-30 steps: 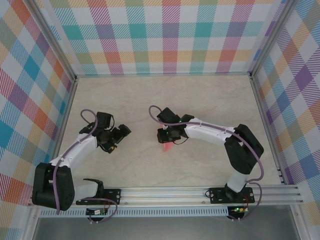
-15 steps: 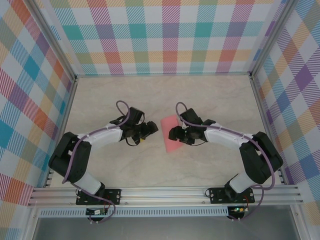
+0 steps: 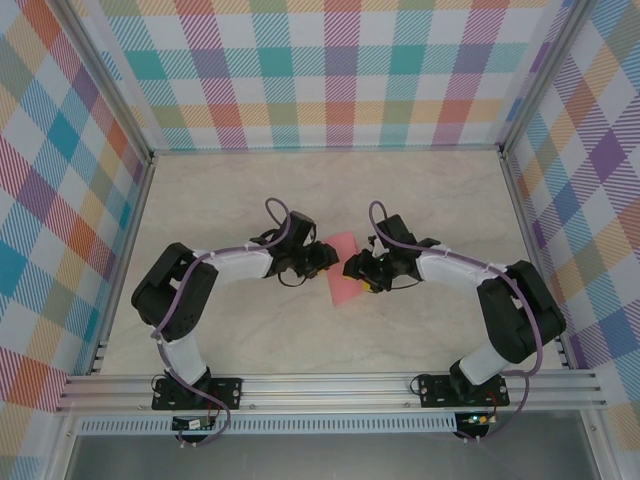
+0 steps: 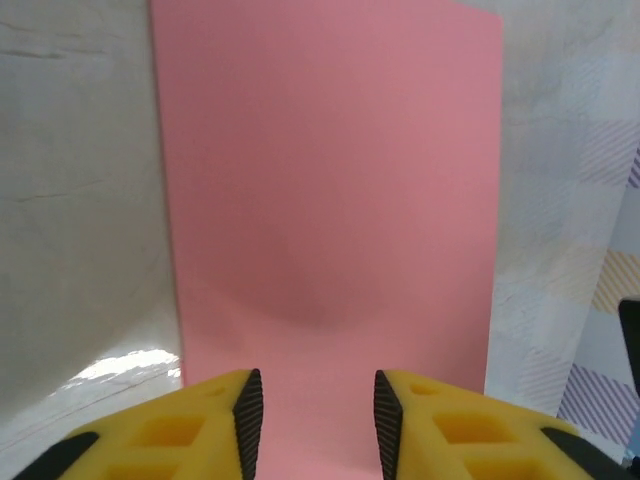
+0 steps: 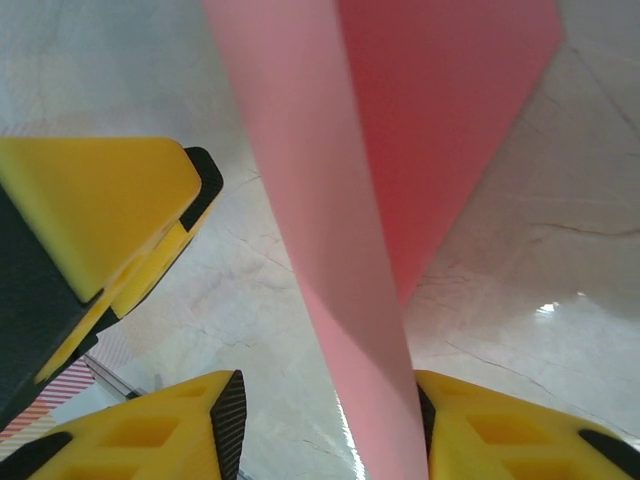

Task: Fold a paper plane with a square sheet of paper (pick it up from the middle)

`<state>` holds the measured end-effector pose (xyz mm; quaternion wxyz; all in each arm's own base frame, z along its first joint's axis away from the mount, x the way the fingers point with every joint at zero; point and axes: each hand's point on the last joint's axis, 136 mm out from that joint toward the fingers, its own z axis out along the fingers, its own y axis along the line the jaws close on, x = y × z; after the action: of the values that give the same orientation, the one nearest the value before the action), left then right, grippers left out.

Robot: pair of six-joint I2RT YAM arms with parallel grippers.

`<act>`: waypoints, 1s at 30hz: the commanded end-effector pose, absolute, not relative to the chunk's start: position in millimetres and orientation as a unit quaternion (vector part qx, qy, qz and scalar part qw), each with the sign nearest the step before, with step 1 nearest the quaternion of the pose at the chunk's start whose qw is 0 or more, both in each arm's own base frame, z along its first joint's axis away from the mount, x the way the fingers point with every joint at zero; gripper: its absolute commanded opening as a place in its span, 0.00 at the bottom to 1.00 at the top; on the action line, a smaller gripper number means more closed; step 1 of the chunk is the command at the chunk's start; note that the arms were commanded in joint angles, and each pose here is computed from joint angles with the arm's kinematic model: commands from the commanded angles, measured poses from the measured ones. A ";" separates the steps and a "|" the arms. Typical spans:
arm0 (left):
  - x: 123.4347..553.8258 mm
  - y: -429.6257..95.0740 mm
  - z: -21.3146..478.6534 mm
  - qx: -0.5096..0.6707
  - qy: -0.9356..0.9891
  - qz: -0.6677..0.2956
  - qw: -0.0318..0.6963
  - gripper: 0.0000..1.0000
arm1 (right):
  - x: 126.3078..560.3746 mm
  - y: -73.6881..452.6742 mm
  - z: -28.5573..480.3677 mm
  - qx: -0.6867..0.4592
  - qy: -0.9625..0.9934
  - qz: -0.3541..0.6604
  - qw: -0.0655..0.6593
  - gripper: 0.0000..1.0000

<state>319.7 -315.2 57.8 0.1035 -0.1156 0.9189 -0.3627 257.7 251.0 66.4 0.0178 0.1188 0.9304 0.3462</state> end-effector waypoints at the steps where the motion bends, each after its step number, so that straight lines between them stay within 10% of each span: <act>1: 318.5 -330.1 52.7 -0.102 0.918 -0.372 0.095 0.31 | 245.6 244.3 57.2 0.143 0.928 0.342 -0.020 0.44; 30: 312.9 -325.8 18.2 -0.108 0.930 -0.343 0.073 0.30 | 237.0 218.9 46.1 0.211 0.931 0.294 -0.052 0.13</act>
<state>319.1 -322.2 28.1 0.0866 -0.1133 0.9249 -0.3524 240.6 221.6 47.0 -0.0412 0.1996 0.9324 0.2984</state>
